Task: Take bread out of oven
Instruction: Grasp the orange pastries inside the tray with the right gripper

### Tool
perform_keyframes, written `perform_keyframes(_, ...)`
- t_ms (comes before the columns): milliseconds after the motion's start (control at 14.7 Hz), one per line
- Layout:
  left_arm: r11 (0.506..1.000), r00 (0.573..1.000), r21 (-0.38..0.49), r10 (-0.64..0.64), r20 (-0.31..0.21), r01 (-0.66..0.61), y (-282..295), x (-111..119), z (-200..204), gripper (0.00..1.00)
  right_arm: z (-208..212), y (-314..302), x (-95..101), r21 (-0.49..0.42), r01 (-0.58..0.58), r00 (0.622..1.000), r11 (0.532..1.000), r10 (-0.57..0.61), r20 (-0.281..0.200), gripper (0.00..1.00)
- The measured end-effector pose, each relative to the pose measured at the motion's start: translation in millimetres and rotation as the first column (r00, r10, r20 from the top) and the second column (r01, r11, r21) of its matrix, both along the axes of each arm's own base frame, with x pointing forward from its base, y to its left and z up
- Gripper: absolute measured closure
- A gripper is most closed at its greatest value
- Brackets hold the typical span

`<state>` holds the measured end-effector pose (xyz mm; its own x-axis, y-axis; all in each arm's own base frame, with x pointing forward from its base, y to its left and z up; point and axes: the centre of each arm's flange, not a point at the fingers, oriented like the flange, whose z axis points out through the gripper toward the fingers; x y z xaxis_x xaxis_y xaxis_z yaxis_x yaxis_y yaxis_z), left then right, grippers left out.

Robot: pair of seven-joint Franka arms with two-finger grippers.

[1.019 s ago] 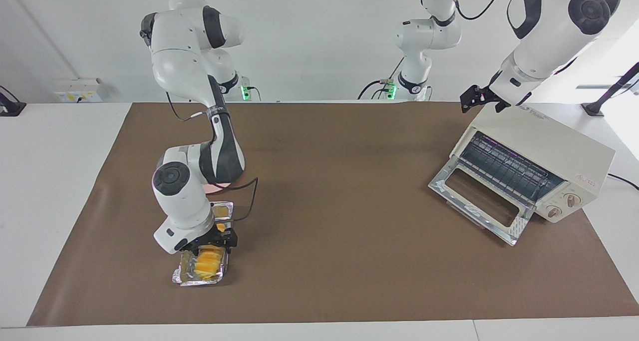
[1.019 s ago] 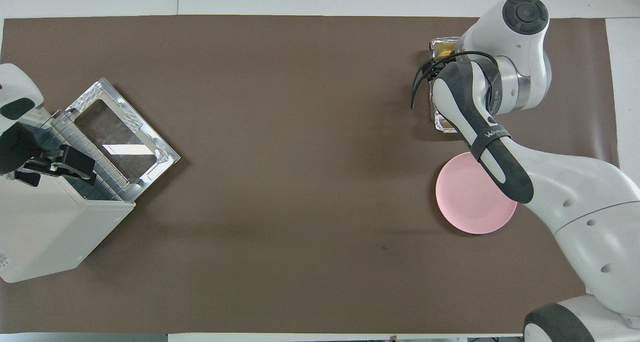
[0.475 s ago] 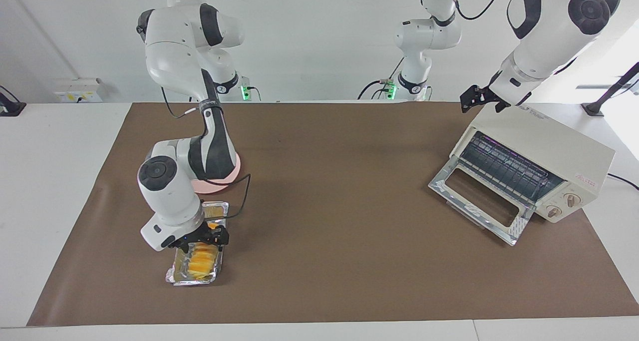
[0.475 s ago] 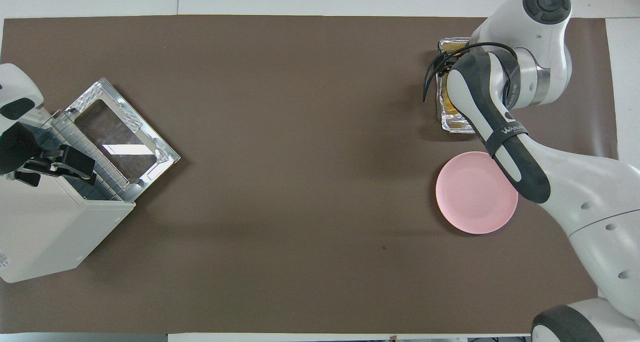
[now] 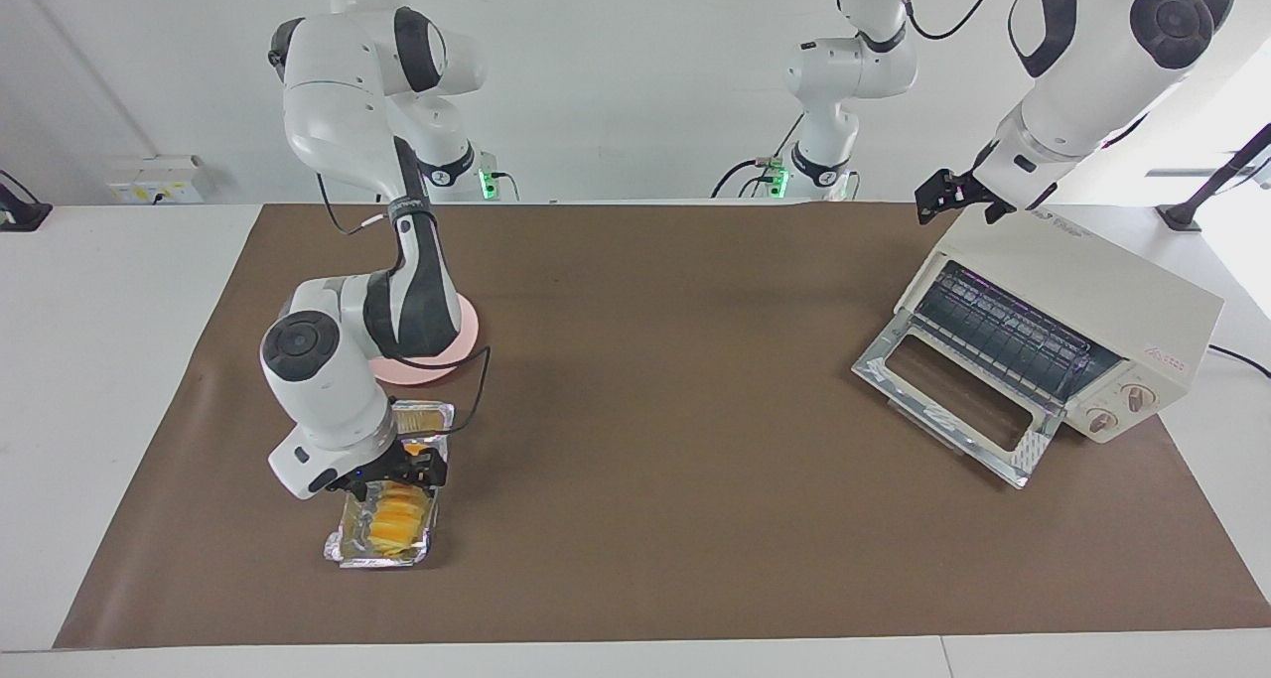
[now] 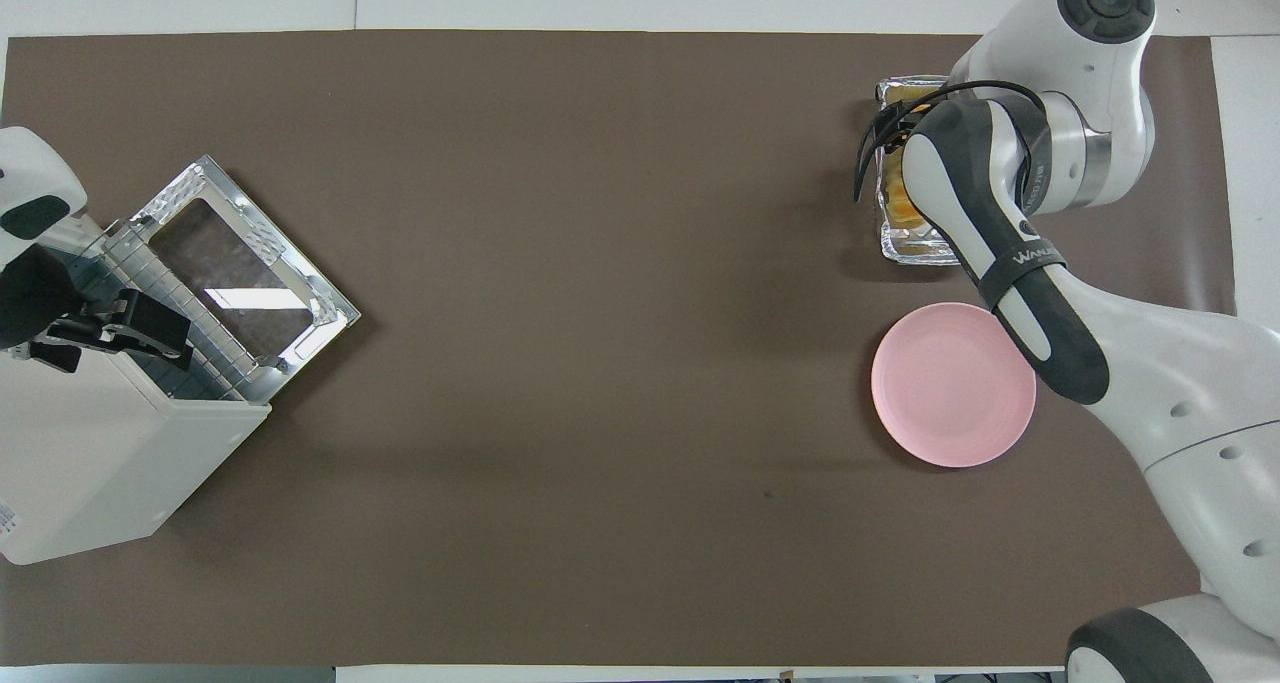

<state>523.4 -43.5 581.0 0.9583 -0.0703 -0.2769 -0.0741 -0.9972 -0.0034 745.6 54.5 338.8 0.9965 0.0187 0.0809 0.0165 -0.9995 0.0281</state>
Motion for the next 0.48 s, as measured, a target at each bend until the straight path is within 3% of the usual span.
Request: perform_keyframes(475,1.0,1.0,0.0,0.0,0.0,0.0,0.0,0.0,0.0,0.0,-7.3,4.8,-2.3,0.001,-0.007,1.0,1.0,0.007,-0.004,0.04)
